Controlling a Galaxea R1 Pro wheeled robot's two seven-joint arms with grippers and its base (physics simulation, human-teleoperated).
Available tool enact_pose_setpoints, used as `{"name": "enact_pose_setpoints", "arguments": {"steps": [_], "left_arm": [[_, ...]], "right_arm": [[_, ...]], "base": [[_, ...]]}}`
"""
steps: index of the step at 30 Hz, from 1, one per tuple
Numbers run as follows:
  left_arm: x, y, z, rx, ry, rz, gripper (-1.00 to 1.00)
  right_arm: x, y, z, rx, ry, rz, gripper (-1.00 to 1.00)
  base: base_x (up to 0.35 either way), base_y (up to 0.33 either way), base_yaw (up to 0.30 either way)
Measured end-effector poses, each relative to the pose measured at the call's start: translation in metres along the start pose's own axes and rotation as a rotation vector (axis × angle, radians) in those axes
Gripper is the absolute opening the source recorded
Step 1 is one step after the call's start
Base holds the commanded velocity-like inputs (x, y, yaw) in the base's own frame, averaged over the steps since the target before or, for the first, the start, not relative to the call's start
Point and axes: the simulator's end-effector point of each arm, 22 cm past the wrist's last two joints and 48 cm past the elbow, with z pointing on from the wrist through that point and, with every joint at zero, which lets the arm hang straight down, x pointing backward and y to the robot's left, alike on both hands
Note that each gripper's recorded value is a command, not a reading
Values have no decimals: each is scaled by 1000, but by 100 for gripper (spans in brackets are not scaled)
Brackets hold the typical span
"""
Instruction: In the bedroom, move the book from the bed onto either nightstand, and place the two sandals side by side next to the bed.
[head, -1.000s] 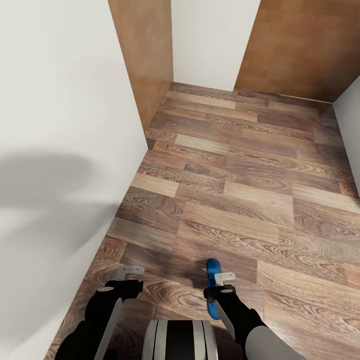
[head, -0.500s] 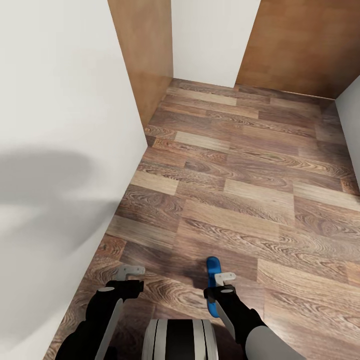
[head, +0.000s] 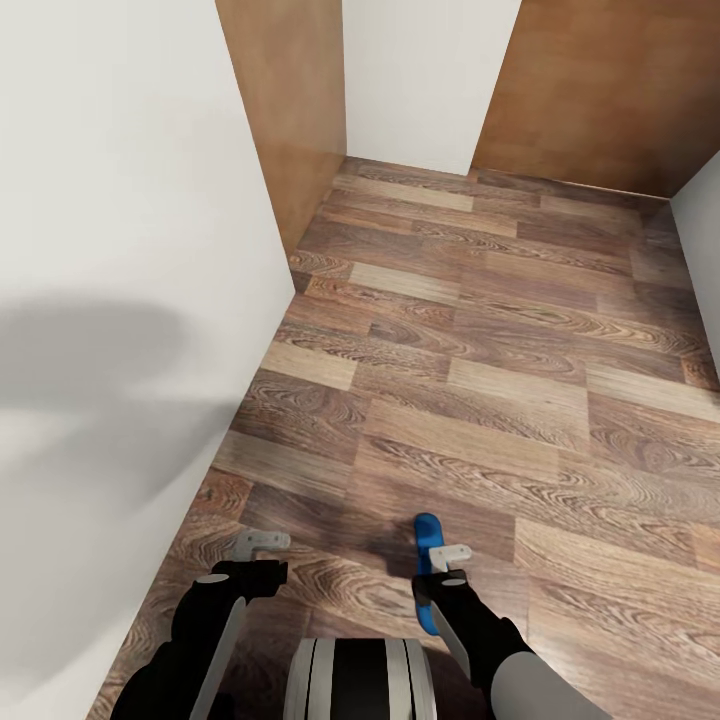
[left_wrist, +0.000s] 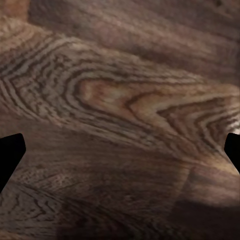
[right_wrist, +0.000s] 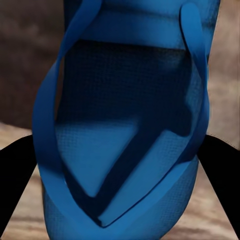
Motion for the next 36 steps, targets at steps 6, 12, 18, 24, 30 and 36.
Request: {"name": "enact_pose_setpoints", "arguments": {"steps": [6,12,18,24,30,36], "left_arm": [[0,0,0,0,0,-1,100],[0,0,0,0,0,-1,100],[0,0,0,0,0,-2,100],[-9,0,-9,-1,-25,-1,100],[-18,1,-18,-3,-50,-1,100],[-27,1,-27,-3,-75,-1,100]], "right_arm": [[2,0,1,1,6,-1,-100],[4,-1,1,2,13,-1,-100],[7,-2,2,3,18,-3,-100],[-4,-4,-6,5,-4,1,-100],[-15,-9,-14,11,-29,4,-100],[-26,-11,-22,16,-53,5,-100]], "base": [[0,0,0],[0,0,0],[0,0,0],[0,0,0],[0,0,0],[0,0,0]]}}
